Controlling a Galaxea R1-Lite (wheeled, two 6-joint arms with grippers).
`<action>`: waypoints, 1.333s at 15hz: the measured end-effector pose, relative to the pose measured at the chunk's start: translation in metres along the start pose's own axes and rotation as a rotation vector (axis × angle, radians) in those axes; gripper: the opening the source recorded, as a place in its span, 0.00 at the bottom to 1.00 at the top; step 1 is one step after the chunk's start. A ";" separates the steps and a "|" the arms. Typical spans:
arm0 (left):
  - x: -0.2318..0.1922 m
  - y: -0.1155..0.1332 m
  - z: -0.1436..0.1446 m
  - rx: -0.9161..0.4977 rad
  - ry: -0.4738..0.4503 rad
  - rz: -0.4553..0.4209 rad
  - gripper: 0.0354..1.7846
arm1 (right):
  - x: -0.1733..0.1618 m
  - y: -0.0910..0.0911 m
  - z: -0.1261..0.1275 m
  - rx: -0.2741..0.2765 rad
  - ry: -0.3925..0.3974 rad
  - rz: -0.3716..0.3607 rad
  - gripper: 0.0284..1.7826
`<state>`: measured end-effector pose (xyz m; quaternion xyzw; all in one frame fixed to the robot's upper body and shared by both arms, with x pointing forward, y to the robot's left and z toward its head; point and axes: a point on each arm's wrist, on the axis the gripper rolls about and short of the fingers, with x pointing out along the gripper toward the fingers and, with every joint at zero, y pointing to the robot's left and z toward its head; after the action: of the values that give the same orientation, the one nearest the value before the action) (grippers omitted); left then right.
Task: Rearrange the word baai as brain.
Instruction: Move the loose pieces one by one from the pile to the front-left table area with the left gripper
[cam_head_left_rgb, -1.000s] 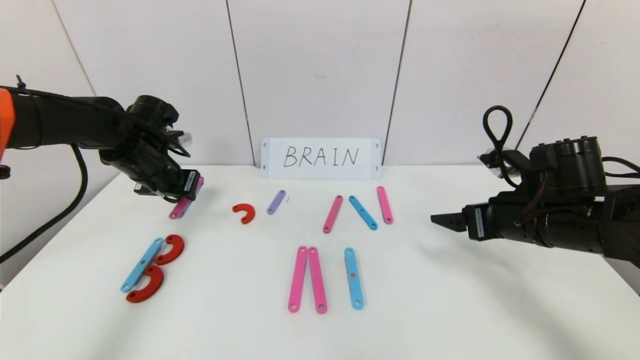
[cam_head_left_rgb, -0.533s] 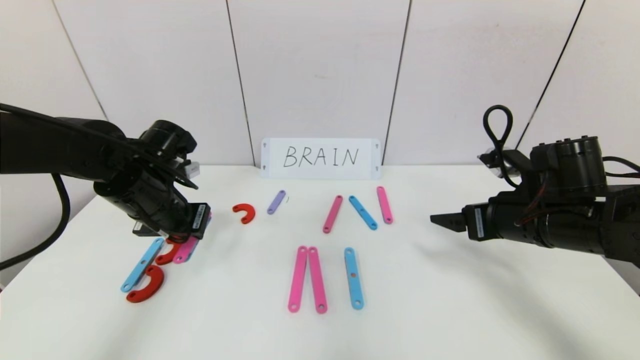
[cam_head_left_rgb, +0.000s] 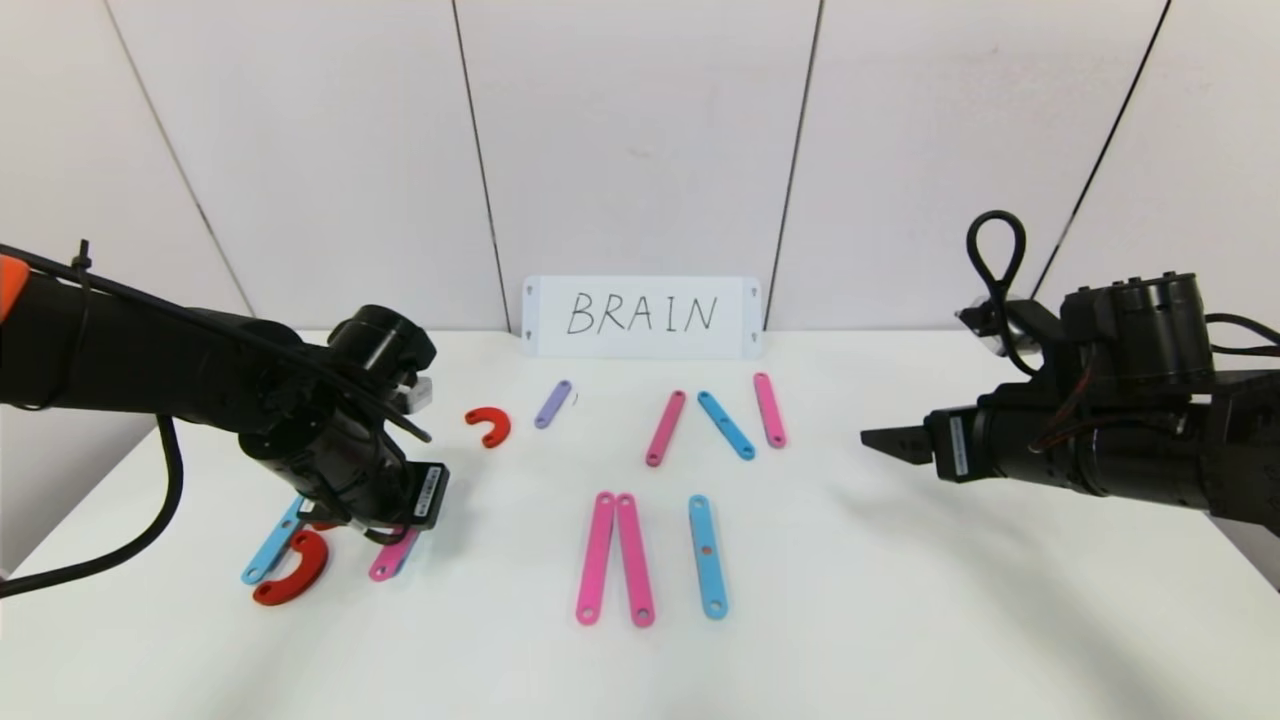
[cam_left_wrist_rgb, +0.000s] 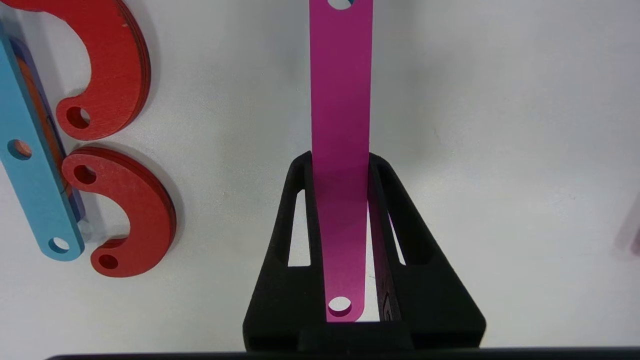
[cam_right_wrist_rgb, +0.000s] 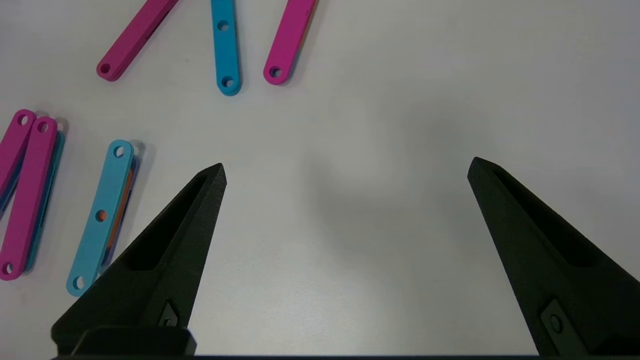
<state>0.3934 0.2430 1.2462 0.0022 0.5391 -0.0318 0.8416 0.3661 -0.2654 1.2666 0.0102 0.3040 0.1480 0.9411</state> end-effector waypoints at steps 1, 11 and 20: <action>0.002 -0.001 -0.001 0.004 0.011 0.002 0.15 | 0.000 0.000 0.000 0.000 0.000 0.000 0.95; 0.012 -0.005 -0.005 0.018 0.043 0.003 0.21 | 0.000 0.000 -0.001 0.000 0.002 -0.002 0.95; 0.006 -0.008 0.004 -0.012 0.006 -0.008 0.91 | 0.000 0.000 -0.001 0.000 0.003 -0.001 0.95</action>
<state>0.3996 0.2345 1.2425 -0.0048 0.5420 -0.0321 0.8397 0.3655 -0.2656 1.2659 0.0096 0.3053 0.1473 0.9407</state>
